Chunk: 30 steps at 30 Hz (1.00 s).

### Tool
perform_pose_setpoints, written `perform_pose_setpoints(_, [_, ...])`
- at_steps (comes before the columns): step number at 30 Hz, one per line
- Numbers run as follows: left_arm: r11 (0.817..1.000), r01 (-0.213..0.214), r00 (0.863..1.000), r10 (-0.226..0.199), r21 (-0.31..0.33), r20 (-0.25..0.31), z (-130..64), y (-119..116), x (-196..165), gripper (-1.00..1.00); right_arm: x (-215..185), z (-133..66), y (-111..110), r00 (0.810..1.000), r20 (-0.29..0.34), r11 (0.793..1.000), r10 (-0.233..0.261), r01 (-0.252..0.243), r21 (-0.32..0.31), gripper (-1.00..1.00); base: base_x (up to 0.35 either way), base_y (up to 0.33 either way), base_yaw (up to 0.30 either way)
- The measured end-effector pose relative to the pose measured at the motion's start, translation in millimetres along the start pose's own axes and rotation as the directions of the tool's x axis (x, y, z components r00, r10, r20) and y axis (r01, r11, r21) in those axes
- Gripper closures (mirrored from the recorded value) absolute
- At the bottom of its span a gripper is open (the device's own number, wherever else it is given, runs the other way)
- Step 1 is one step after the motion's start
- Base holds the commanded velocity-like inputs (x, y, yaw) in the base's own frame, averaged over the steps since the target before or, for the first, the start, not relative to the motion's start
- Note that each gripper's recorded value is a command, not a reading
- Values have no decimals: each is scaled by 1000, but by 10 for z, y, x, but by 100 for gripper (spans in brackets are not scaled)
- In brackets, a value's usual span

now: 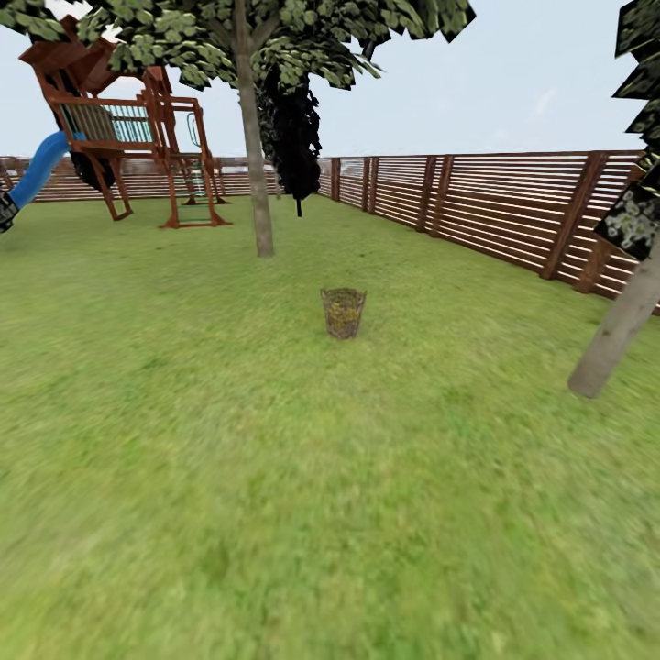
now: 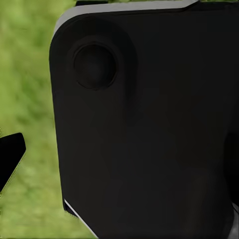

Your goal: Take the three Easter eggs out of the wicker basket on the lawn in the garden, then place them on the lawn next to a single tree (choose any tree) so that all three eggs are next to the same tree and none are left in the basket.

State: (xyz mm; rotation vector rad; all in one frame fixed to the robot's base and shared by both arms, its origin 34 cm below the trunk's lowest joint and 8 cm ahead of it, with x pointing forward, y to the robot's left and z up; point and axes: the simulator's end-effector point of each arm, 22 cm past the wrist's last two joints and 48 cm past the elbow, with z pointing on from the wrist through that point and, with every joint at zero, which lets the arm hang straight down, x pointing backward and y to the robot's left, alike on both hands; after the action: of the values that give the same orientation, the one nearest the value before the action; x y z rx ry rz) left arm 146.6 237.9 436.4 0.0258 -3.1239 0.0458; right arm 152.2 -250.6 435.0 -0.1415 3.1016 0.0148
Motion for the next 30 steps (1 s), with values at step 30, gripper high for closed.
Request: perform_pose_setpoints(30, [1000,-1,991,4,-22,136,-60,122,-1425,-100,-1587,-32,-91,978,210,1000,10,-13,14,-100,327,0,0])
